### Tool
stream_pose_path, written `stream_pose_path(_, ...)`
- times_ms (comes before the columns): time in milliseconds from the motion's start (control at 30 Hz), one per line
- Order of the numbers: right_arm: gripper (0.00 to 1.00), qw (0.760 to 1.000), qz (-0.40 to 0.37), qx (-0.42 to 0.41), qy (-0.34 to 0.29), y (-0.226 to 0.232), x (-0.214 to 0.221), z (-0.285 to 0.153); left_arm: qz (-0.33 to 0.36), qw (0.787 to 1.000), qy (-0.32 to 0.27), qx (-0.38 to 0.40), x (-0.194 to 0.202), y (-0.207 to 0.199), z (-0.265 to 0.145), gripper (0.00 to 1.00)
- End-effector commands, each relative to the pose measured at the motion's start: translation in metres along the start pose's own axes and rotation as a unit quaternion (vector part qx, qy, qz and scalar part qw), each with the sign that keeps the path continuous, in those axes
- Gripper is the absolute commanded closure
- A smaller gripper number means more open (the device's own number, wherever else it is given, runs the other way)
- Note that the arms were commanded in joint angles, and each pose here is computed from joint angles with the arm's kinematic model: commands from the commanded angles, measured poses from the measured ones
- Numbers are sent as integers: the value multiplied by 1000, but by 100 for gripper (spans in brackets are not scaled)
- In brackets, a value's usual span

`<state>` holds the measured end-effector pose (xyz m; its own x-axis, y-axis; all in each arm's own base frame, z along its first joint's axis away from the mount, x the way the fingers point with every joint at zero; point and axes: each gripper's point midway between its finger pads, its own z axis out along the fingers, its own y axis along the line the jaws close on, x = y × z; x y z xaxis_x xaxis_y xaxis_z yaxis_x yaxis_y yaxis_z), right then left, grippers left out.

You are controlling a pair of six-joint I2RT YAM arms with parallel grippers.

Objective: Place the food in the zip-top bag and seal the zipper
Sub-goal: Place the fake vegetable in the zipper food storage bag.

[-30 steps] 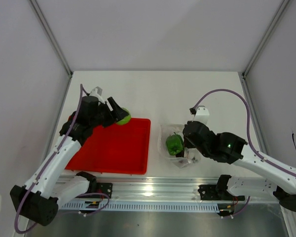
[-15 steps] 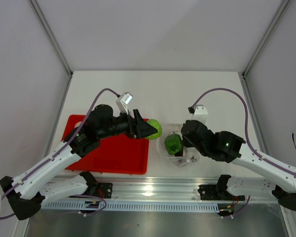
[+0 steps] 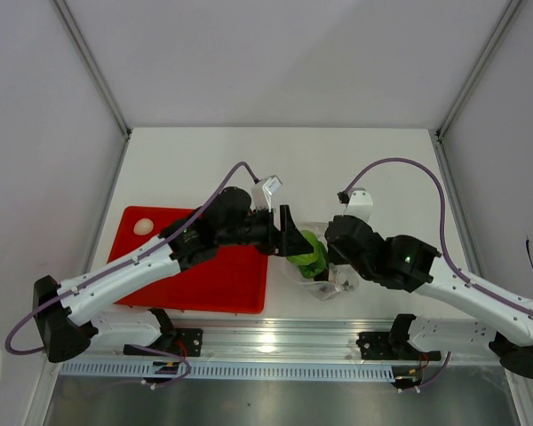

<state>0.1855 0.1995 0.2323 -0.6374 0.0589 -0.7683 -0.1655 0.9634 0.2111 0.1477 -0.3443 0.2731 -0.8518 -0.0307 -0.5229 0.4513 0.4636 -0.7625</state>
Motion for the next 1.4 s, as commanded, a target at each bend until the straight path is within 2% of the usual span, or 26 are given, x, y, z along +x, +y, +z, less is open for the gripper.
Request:
stream_pose_path(0, 100, 999, 31, -23, -28, 9, -19, -10, 3, 999, -26, -19, -17, -9, 1, 66)
stream_pose_path(200, 100, 999, 37, -27, -29, 8, -19, -12, -1, 999, -7, -36, -13, -1, 14, 61)
stream_pose_path(267, 100, 998, 40, -29, -30, 9, -21, -14, -2, 999, -1, -40, -11, 1, 19, 53)
stream_pose_path(300, 100, 998, 39, -29, -30, 9, -21, -14, -3, 999, 2, -40, -10, 1, 19, 43)
stream_pose_path(500, 100, 998, 40, -27, -33, 6, -21, -15, 5, 999, -6, -40, -11, 2, 16, 10)
stream_pose_path(633, 100, 998, 38, -25, -30, 6, -19, -13, 21, 999, -11, -25, -13, -5, 10, 0)
stream_pose_path(833, 100, 998, 38, -26, -30, 7, -18, -13, 29, 999, -19, -21, -16, -10, 0, 1)
stream_pose_path(1033, 100, 999, 39, -21, -30, 2, -16, -14, 51, 995, -78, -38, -36, -8, -32, 1)
stream_pose_path(1167, 100, 999, 39, -19, -29, 0, -14, -13, 38, 991, -109, -68, -52, 14, -57, 0)
stream_pose_path(1267, 100, 999, 40, -21, -30, -1, -14, -13, 9, 986, -133, -101, -60, 48, -77, 1)
stream_pose_path(1367, 100, 999, 39, -20, -31, -2, -13, -13, -40, 967, -176, -182, -71, 100, -105, 1)
